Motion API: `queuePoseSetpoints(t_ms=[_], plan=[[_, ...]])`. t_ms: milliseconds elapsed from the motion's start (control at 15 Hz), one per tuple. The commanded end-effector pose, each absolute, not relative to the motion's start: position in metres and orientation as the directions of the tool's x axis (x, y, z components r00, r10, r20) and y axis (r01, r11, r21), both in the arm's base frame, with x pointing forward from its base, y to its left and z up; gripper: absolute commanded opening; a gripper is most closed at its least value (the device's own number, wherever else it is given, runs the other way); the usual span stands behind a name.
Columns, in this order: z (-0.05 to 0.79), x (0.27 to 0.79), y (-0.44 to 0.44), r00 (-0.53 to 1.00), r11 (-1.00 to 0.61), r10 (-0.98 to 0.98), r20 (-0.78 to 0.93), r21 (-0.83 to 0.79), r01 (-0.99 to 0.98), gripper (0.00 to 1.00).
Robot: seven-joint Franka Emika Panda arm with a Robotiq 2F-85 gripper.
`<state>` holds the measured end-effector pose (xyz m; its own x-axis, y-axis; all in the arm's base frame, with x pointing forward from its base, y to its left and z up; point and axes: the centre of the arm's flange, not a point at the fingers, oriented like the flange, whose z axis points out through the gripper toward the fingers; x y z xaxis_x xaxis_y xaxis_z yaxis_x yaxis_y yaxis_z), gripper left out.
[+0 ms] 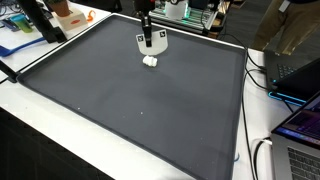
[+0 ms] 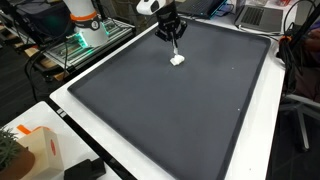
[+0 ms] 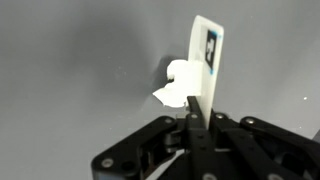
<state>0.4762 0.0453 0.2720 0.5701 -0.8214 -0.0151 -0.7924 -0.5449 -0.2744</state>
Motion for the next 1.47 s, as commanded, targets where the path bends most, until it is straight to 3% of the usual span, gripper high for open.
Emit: queuePoseSetpoints(t_ms=[0,600,933,1400], plan=[[0.25,0.482,0.045,0.607,-0.593,-0.794,0.043,-0.274,-0.757,0.01],[0.244,0.496,0.055,0.659,-0.663,-0.739,0.144,-0.335,-0.67,0.01],[0.278,0.481,0.06,0.61,-0.627,-0.767,0.199,-0.431,-0.649,0.01],[0.316,0.458,0.058,0.621,-0.597,-0.778,0.097,-0.422,-0.682,0.01]])
